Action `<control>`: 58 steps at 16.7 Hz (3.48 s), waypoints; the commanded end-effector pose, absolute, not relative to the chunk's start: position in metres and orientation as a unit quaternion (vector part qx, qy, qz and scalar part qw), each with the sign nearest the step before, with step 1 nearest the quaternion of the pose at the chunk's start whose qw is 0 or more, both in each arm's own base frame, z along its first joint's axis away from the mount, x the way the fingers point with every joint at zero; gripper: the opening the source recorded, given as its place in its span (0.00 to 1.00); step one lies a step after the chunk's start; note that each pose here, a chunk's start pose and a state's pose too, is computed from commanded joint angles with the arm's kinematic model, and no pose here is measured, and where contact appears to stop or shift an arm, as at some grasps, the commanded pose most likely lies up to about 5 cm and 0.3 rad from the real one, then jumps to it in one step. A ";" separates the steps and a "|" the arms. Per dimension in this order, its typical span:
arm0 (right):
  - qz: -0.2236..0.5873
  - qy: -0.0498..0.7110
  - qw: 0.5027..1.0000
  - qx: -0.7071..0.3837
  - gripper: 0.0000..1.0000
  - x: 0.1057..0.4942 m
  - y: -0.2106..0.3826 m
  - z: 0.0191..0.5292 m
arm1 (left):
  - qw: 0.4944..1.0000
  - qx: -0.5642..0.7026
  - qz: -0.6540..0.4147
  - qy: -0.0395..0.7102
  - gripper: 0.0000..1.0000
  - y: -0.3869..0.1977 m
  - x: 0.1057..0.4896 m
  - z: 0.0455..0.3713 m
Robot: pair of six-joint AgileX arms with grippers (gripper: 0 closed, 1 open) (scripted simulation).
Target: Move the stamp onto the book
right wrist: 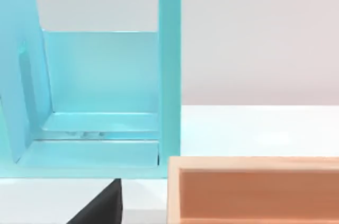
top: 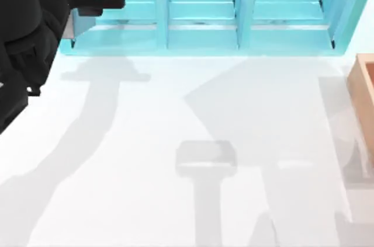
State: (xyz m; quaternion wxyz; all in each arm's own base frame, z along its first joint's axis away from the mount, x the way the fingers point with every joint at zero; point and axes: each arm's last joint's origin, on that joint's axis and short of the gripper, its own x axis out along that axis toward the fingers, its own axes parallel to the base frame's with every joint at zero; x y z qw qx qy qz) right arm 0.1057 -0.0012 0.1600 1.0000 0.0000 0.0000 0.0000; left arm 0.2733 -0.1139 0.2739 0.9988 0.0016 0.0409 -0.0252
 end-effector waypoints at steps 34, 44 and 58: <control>0.000 0.000 1.000 0.000 1.00 0.106 -0.001 0.160 | 0.741 -0.652 0.145 0.074 0.00 -0.386 0.186 0.144; 0.000 0.000 1.000 0.000 1.00 0.106 -0.001 0.160 | 0.707 -0.692 0.136 0.051 0.00 -0.403 0.165 0.132; 0.000 0.000 1.000 0.000 1.00 0.106 -0.001 0.160 | 0.706 -0.693 0.136 0.050 0.00 -0.404 0.160 0.107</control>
